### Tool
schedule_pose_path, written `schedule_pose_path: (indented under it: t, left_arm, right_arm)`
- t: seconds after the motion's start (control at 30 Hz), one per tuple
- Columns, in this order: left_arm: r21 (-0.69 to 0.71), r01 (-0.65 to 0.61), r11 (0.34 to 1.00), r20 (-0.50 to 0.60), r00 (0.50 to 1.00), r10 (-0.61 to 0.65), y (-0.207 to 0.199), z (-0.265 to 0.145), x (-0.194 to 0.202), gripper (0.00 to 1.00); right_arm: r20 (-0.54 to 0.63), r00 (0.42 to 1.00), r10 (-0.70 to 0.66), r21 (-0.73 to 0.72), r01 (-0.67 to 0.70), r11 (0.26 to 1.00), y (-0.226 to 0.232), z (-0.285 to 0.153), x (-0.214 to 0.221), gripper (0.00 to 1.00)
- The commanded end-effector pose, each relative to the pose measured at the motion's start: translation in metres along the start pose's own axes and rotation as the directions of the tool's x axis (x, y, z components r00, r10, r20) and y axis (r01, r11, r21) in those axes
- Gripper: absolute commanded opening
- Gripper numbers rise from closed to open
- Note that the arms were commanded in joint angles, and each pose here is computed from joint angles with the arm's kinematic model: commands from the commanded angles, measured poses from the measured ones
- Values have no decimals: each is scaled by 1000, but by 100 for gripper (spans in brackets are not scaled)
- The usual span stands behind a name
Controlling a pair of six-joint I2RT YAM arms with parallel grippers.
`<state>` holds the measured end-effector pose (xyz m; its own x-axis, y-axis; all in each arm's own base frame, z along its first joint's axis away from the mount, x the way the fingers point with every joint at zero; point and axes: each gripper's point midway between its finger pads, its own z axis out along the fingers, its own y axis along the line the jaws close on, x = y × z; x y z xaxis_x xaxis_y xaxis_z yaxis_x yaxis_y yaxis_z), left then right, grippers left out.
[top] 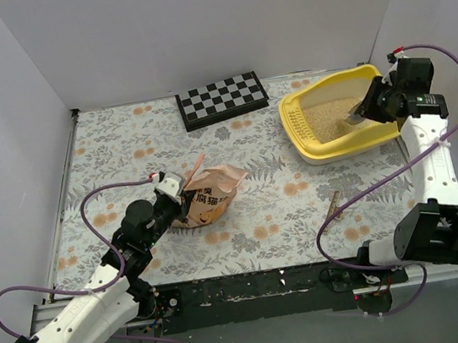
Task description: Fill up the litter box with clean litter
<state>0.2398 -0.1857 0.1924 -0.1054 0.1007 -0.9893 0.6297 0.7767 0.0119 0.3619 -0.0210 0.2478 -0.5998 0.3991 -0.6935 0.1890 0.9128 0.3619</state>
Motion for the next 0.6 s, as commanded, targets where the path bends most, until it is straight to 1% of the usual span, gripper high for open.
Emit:
schedule_pose_path:
  t: [0.0,0.1,0.23,0.4,0.57]
  left_arm:
    - [33,13,999,100,995,-17,-7,-4,-39,0]
    - [33,16,999,106,994,-19,-7,-5,-40,0]
    - [36,18,999,114,993,-22,-7,-8,-42,0]
    - [37,23,999,115,993,-27,-8,-9,-41,0]
    - [37,21,999,113,993,-25,-7,-8,-42,0]
  right_arm:
    - [2,990,-140,25,140,990,17,-12,-17,1]
    - [8,971,-240,49,240,970,35,-13,-26,1]
    - [3,939,-345,133,341,930,48,-14,-33,1]
    - [-7,912,-411,178,405,897,52,-15,-32,1]
    - [-20,892,-451,188,446,875,55,-18,-27,1]
